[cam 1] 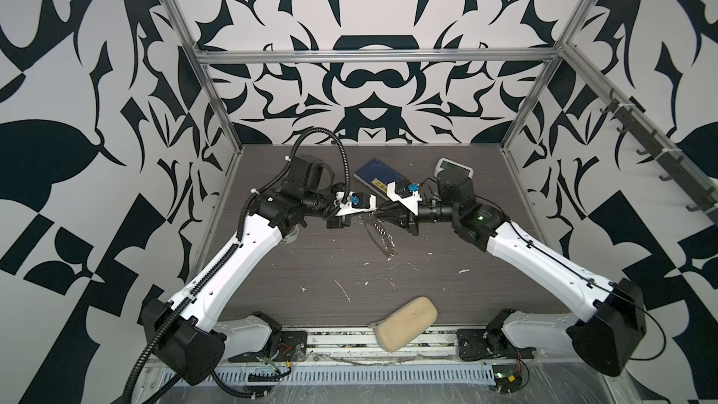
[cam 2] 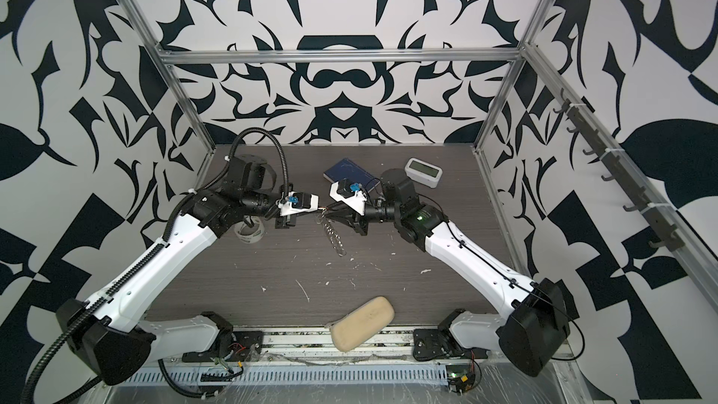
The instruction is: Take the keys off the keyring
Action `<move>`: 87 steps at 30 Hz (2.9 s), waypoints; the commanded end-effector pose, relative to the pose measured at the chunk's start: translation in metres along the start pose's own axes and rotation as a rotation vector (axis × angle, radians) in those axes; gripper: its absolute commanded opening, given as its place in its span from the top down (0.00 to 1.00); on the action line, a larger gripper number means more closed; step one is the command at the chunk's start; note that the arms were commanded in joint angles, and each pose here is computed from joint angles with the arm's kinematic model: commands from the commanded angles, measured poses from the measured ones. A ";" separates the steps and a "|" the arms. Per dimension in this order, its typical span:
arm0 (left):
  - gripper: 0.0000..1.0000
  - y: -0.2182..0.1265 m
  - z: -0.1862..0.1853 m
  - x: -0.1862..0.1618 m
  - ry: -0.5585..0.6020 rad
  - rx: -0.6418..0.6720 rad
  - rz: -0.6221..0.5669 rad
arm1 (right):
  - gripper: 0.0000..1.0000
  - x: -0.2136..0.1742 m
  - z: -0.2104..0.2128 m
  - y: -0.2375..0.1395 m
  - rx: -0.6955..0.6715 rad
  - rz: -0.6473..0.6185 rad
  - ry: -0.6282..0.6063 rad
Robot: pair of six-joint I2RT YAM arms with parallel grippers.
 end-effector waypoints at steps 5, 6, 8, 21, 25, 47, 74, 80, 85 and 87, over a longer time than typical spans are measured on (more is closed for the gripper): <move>1.00 -0.007 -0.003 0.009 0.033 0.012 -0.044 | 0.79 0.018 0.006 0.000 0.026 -0.038 -0.036; 1.00 -0.007 -0.003 0.009 0.034 0.014 -0.045 | 0.80 0.018 0.006 0.001 0.027 -0.039 -0.038; 1.00 -0.007 -0.003 0.008 0.032 0.016 -0.042 | 0.80 0.018 0.007 0.002 0.032 -0.038 -0.035; 1.00 -0.009 0.005 0.005 -0.009 0.071 -0.002 | 1.00 0.021 0.005 0.004 -0.004 -0.023 -0.055; 1.00 -0.011 0.014 -0.003 -0.051 0.143 0.061 | 1.00 0.023 0.006 -0.001 -0.029 -0.023 -0.074; 1.00 0.000 0.025 -0.026 -0.179 0.252 0.068 | 1.00 0.041 -0.003 -0.031 -0.139 -0.126 -0.077; 1.00 0.046 -0.015 -0.152 -1.038 0.477 0.419 | 1.00 -0.075 -0.004 -0.103 -0.769 0.088 0.193; 1.00 0.044 -0.036 -0.180 -1.151 0.533 0.530 | 1.00 -0.093 0.005 -0.129 -0.899 0.103 0.225; 1.00 0.049 -0.046 -0.198 -1.204 0.557 0.574 | 1.00 -0.102 0.014 -0.137 -0.910 0.133 0.222; 1.00 0.051 -0.046 -0.203 -1.215 0.560 0.600 | 1.00 -0.104 0.017 -0.141 -0.918 0.146 0.217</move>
Point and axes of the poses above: each gripper's point midway between its finger pads, its own y axis out along the fingers, its own z axis along the line the jaws close on, x = y × z, the point moved 4 cm from there along -y, back along the fingers, and after that the axes turned 1 degree about y, right-handed, at the moved point
